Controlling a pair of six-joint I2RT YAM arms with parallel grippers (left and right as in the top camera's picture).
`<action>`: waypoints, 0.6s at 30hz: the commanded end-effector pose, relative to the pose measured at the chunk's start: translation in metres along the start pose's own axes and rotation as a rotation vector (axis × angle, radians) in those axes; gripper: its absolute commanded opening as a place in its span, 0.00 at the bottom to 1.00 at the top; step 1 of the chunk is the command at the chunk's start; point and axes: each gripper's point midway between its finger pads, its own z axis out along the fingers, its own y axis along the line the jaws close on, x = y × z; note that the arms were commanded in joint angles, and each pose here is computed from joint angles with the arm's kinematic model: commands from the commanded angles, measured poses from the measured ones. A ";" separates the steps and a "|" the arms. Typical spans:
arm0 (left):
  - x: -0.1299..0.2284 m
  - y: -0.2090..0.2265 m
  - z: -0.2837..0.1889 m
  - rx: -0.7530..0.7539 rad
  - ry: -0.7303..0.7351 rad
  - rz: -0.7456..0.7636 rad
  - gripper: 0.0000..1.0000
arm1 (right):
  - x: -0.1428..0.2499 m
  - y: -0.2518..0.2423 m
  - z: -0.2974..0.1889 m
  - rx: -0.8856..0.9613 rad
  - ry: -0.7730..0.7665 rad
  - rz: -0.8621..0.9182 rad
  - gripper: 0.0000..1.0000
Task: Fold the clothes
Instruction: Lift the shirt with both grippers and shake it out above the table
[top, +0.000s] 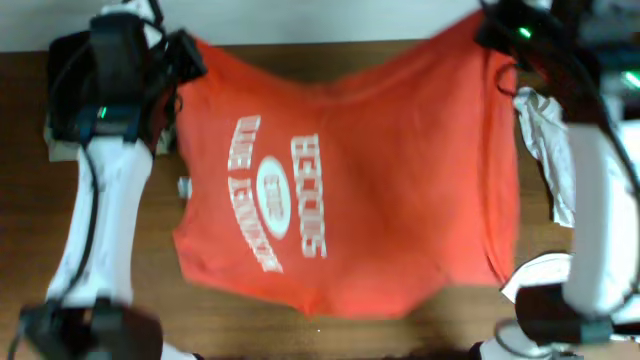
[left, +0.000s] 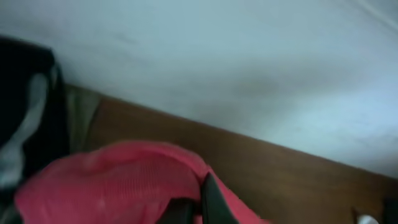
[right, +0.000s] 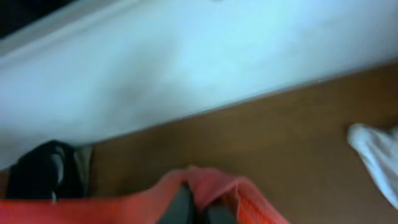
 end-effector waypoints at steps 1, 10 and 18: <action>-0.100 -0.048 -0.039 0.072 -0.211 0.164 0.01 | -0.038 0.012 -0.032 -0.132 -0.118 -0.056 0.04; -0.113 -0.056 -0.112 -0.026 -0.130 0.209 0.01 | -0.036 -0.086 -0.098 0.020 -0.041 0.077 0.04; 0.078 0.052 0.016 -0.248 0.593 0.119 0.00 | 0.099 -0.154 -0.006 0.199 0.524 0.260 0.04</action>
